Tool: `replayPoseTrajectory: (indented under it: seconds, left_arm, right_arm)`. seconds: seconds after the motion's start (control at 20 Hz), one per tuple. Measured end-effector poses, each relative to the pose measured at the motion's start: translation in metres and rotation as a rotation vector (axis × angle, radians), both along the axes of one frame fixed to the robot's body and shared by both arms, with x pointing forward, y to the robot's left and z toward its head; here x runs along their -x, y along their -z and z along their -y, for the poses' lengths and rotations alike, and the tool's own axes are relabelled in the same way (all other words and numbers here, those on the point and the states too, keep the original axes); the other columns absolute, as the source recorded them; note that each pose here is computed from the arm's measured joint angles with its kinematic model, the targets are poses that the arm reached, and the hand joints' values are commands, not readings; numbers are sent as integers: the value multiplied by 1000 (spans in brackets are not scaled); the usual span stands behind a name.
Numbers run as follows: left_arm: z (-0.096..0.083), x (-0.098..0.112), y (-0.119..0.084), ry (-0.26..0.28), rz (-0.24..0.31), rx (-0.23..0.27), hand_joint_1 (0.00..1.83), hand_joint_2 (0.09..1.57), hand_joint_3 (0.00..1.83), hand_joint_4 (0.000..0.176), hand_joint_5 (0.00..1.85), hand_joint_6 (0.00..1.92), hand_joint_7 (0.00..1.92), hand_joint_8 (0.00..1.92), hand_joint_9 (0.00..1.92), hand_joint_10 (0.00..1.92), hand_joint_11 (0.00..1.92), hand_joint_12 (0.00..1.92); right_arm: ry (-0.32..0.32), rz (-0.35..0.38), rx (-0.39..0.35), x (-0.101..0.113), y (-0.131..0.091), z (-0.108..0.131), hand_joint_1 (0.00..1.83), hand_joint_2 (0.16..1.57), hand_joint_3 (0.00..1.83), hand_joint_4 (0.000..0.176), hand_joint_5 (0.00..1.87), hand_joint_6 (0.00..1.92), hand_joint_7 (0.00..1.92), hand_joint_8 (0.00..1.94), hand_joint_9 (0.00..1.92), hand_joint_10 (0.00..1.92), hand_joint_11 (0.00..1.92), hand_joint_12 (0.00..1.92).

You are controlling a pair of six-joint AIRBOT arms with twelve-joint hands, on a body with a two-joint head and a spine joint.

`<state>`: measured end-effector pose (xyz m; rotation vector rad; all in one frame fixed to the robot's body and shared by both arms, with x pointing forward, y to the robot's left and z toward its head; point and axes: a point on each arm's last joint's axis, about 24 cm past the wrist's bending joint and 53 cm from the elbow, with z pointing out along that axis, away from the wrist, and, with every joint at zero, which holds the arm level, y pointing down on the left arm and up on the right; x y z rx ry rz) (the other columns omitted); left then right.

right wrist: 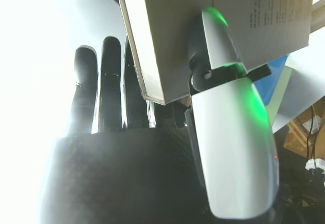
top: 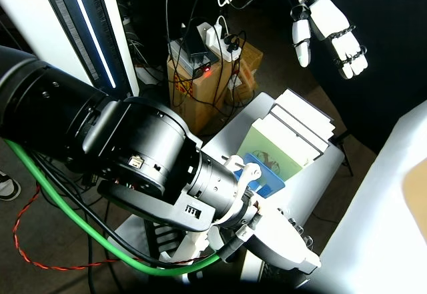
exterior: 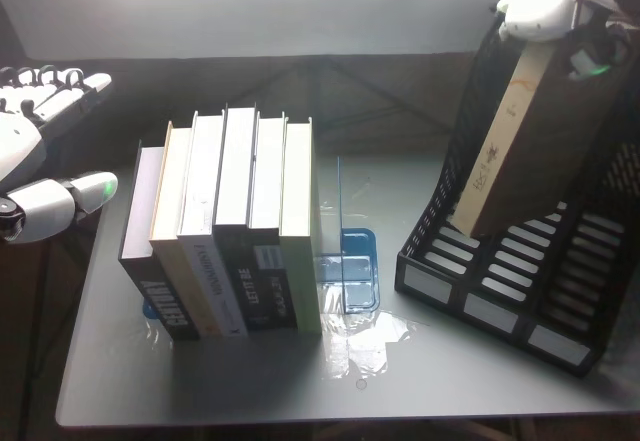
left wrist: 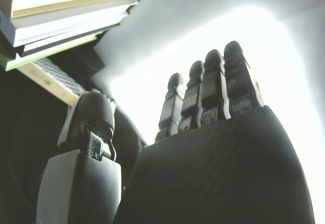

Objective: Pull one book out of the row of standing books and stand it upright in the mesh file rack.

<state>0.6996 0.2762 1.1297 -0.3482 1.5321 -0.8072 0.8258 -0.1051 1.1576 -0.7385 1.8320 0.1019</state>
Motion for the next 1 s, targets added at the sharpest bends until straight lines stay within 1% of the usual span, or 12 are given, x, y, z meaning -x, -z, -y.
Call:
replayPoseTrajectory:
  seconds: [0.05,0.1,0.25,0.3,0.35,0.55,0.75,0.8,0.85,0.9,0.95,1.0]
  left_arm:
    - [0,0,0,0,0,2,296,1381,2,65,20,4,0,0,0,0,0,0]
    - [0,0,0,-1,0,2,299,1380,2,64,22,4,0,0,0,0,0,0]
    - [0,0,0,0,1,2,303,1383,3,61,22,4,0,0,0,0,0,0]
    - [0,0,0,0,2,3,312,1380,1,73,11,1,0,0,0,0,0,0]
    - [0,0,0,0,2,3,333,1378,0,70,19,4,0,0,0,0,0,0]
    - [0,0,-1,0,3,4,332,1378,0,69,25,4,0,0,0,0,0,0]
    - [0,0,-1,1,3,7,315,1382,2,56,26,3,0,0,0,0,0,0]
    - [1,1,-1,-2,1,14,328,1383,2,46,32,5,0,0,0,0,0,0]
    - [1,1,0,-3,-1,18,353,1384,2,52,33,4,0,0,0,0,0,0]
    - [3,2,0,2,-1,19,391,1379,0,30,48,10,0,0,0,0,0,0]
    - [5,3,-1,4,1,26,395,1375,0,34,46,8,0,0,0,0,0,0]
    - [7,4,-1,8,3,28,439,1371,0,27,50,9,0,0,0,0,0,0]
  right_arm:
    - [0,-8,2,1,3,0,1098,1134,0,0,72,344,74,210,3,528,0,959]
    - [-1,-9,3,1,3,-1,1161,1109,0,0,72,252,82,110,2,438,0,708]
    - [0,5,-2,0,0,-1,1172,1061,0,0,45,181,78,50,0,286,0,679]
    - [0,3,-2,0,0,-1,1101,1034,0,0,16,36,15,9,0,56,0,171]
    - [0,2,-1,0,0,-1,1109,1026,0,0,3,2,0,0,0,1,0,6]
    - [-2,3,-1,1,0,-1,1117,1015,0,0,6,2,0,0,0,0,0,0]
    - [-13,-8,-20,11,-1,0,1089,1065,15,0,0,0,0,0,0,0,0,0]
    - [-20,-11,-31,15,-2,-3,1103,1059,11,0,0,0,0,0,0,0,0,0]
    - [-25,-15,-50,20,-4,-5,1046,1094,25,0,0,0,0,0,0,0,0,0]
    - [-39,-14,-66,28,-7,-10,987,1138,41,9,0,0,0,0,0,0,0,0]
    - [-56,-11,-72,34,-8,-15,946,1162,47,14,0,0,0,0,0,0,0,0]
    - [-76,-6,-80,41,-11,-21,875,1189,54,8,0,0,0,0,0,0,0,0]
